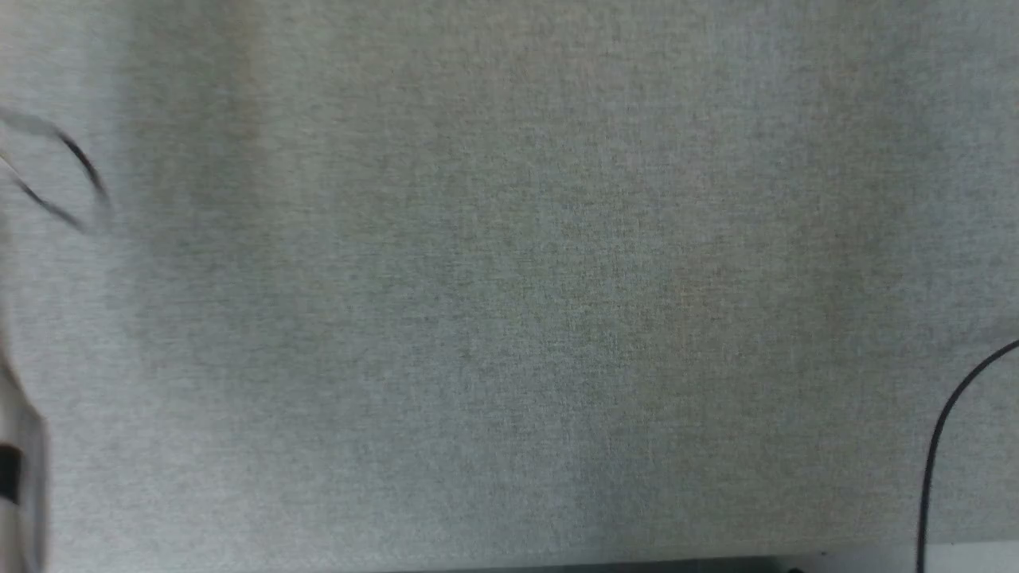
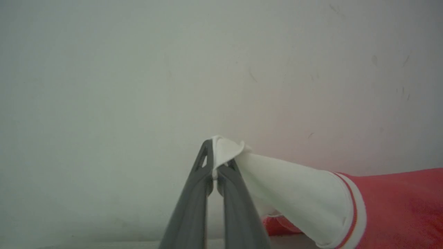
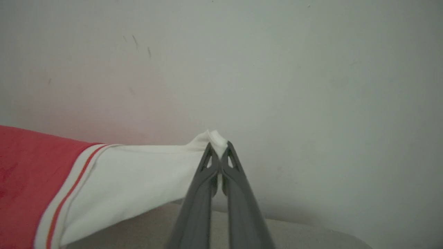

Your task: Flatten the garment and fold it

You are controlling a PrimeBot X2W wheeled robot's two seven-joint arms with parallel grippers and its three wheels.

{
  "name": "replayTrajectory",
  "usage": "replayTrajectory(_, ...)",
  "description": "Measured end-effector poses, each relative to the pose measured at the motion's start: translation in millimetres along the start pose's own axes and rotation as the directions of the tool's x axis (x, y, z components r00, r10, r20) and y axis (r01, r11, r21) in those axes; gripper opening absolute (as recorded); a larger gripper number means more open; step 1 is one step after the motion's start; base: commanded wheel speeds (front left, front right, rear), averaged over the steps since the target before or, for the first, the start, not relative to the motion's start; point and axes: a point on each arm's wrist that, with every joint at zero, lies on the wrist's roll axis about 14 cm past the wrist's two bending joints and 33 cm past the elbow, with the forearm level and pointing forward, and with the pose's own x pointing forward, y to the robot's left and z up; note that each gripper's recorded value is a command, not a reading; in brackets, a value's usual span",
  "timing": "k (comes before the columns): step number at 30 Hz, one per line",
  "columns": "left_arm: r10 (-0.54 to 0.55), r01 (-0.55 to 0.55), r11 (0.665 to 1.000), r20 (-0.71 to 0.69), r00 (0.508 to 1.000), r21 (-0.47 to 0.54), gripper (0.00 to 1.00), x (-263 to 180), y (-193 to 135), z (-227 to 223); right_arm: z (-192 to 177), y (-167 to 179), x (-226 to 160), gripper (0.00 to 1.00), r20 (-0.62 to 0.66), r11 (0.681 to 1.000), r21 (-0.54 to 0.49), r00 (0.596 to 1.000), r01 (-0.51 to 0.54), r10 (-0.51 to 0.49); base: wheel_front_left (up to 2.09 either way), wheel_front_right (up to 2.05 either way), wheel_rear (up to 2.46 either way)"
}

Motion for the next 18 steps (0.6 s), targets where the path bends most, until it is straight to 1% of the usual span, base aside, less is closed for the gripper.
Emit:
replayTrajectory(3, -0.020, 0.022, 1.000, -0.122, 0.992, 0.012, 0.00, -36.6, -4.7, -35.0, -34.9, 5.2, -25.4, 0.00, -0.098, 1.000, 0.015, 0.995, -0.013, 0.014, 0.00, 0.00, 0.00)
replayTrajectory(7, -0.015, 0.025, 0.999, -0.263, 0.965, 0.037, 0.00, -91.4, 1.8, -59.6, -64.9, 7.0, -67.4, 0.00, -0.217, 1.000, 0.014, 0.976, -0.027, 0.029, 0.00, 0.00, 0.00)
replayTrajectory(13, 0.003, 0.041, 0.995, -0.435, 0.900, 0.093, 0.00, -168.8, 21.9, -62.7, -75.3, 2.6, -131.7, 0.00, -0.351, 0.999, 0.007, 0.935, -0.044, 0.044, 0.00, 0.00, 0.00)
replayTrajectory(18, -0.001, 0.058, 0.994, -0.540, 0.841, 0.089, 0.00, -226.0, 29.9, -52.6, -76.8, -1.1, -184.7, 0.00, -0.450, 0.998, 0.016, 0.891, -0.059, 0.060, 0.00, 0.00, 0.00)
